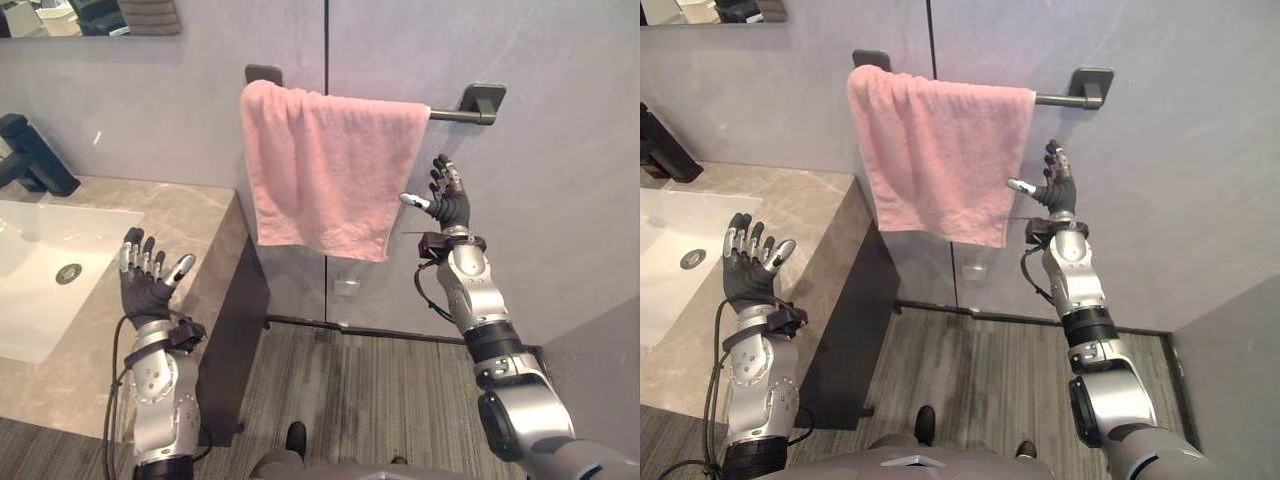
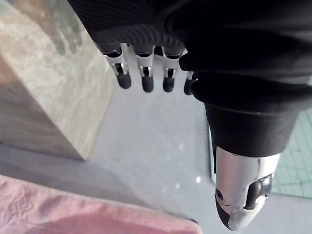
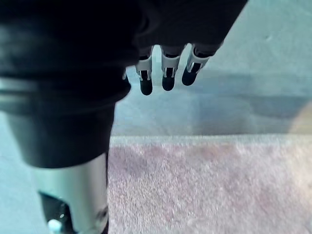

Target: Organize washtable

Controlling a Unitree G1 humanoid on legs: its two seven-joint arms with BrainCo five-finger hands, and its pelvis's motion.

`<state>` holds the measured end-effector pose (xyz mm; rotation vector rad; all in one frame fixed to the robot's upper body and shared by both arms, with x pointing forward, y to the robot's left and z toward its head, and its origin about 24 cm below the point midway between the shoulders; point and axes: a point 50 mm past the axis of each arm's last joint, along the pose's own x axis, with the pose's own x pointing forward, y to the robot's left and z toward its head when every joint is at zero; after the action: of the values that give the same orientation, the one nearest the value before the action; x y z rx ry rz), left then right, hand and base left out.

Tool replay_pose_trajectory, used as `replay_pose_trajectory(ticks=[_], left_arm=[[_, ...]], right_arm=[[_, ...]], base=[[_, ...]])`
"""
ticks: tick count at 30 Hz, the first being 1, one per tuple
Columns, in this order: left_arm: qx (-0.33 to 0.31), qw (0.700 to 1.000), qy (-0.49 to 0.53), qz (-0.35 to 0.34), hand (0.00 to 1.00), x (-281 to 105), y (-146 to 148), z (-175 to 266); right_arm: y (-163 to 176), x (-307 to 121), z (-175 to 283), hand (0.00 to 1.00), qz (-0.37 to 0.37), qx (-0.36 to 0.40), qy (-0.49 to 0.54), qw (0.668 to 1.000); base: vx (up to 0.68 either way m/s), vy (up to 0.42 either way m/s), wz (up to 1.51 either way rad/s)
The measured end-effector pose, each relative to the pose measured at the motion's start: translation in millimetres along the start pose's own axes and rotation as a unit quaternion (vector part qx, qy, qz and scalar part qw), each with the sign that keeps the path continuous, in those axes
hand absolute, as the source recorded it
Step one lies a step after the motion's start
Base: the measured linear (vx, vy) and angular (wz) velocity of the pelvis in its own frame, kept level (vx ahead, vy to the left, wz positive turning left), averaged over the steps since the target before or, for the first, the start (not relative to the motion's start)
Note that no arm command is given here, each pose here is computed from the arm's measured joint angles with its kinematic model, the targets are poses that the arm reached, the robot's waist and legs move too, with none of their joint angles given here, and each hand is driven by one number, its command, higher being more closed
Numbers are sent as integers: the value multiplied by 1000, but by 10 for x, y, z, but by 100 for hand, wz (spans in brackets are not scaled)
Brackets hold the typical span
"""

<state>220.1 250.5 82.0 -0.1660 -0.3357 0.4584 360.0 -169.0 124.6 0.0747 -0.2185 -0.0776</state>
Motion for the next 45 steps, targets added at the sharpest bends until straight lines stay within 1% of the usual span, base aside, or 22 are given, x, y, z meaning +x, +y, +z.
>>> replay_pose_trajectory(ticks=[5, 7, 9, 12, 15, 19, 23, 28, 29, 31, 35, 41, 45], left_arm=[[4, 1000, -9, -7, 0, 143, -54, 11], [4, 999, -24, -25, 0, 245, -140, 68], [-2, 998, -47, -46, 0, 353, -268, 163], [-14, 995, -81, -57, 0, 485, -392, 307], [-18, 991, -106, -76, 0, 568, -521, 421], [-37, 987, -138, -78, 0, 671, -638, 576], [-49, 984, -150, -82, 0, 714, -743, 637], [-59, 982, -160, -81, 0, 758, -813, 696], [-59, 982, -159, -79, 0, 761, -812, 693], [-61, 982, -161, -77, 0, 767, -817, 702], [-62, 982, -162, -74, 0, 773, -818, 712], [-62, 982, -162, -73, 0, 774, -815, 712], [-59, 983, -157, -71, 0, 784, -807, 684]], right_arm=[[19, 71, -8, 0, 2, -5, 12, 1000], [12, 179, 48, 0, 1, -17, 17, 1000], [27, 295, 195, 0, 2, -24, 2, 1000], [125, 397, 405, 0, 14, -19, -27, 999], [156, 430, 464, 0, 16, -5, -32, 999], [211, 525, 543, 0, 18, -6, -30, 999], [333, 558, 637, 0, 40, -14, -42, 998], [476, 575, 627, 0, 59, 6, -30, 998], [543, 561, 605, 100, 71, 9, -27, 997], [620, 544, 581, 100, 83, 21, -22, 996], [738, 518, 558, 100, 109, 22, -18, 994], [761, 511, 544, 100, 118, 17, -15, 993], [698, 524, 465, 100, 107, 12, 3, 994]], base=[[-35, -19, -10], [-34, -19, -1], [-19, -16, 0], [-18, -29, 1], [5, -15, 0], [-2, -8, -2], [0, 0, 0], [0, 0, 0], [0, 0, 0], [0, 0, 0], [0, 0, 0], [10, -1, -2], [6, -1, -1]])
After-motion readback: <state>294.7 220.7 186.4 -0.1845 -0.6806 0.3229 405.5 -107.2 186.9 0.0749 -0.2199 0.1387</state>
